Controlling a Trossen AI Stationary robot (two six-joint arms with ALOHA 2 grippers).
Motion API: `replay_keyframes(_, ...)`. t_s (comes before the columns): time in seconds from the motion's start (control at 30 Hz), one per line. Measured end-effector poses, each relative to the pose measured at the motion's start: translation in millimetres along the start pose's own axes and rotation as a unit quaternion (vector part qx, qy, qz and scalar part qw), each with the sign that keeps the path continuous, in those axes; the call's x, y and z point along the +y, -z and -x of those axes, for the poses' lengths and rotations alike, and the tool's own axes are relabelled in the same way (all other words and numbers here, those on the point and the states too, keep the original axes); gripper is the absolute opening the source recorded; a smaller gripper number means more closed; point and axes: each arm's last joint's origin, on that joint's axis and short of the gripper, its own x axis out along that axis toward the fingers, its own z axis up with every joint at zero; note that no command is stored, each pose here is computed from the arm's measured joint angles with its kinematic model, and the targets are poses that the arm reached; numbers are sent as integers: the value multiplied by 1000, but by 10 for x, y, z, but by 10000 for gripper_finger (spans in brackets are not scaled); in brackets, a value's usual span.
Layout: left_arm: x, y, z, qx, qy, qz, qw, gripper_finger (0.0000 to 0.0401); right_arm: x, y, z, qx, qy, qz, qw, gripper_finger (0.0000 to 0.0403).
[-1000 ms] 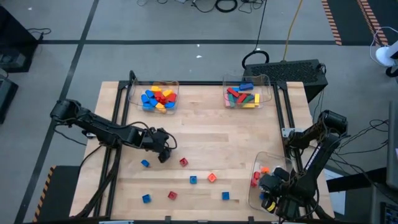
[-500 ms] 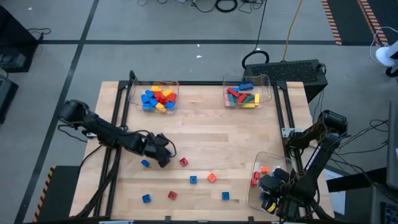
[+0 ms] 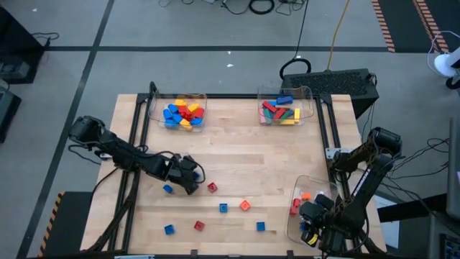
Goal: Sort blocks by size
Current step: Put the 4 stud blue game piece into the bottom transparent bin
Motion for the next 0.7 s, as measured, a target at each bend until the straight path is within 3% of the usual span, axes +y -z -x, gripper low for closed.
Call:
replay_keyframes(0.17,3,-1,0,-3,-4,-21,1000,83,-2,-14,-3,-11,1,-1,1000,137)
replay_keyframes(0.43,-36,-80,27,-36,15,-43,998,83,-22,-31,2,-36,10,30,999,108)
replay_keyframes(0.6,-253,-393,171,-113,76,-76,988,83,12,-118,117,-111,4,76,991,92)
replay_keyframes(0.7,-398,-598,288,-165,123,-96,974,83,82,-199,234,-201,3,120,972,88)
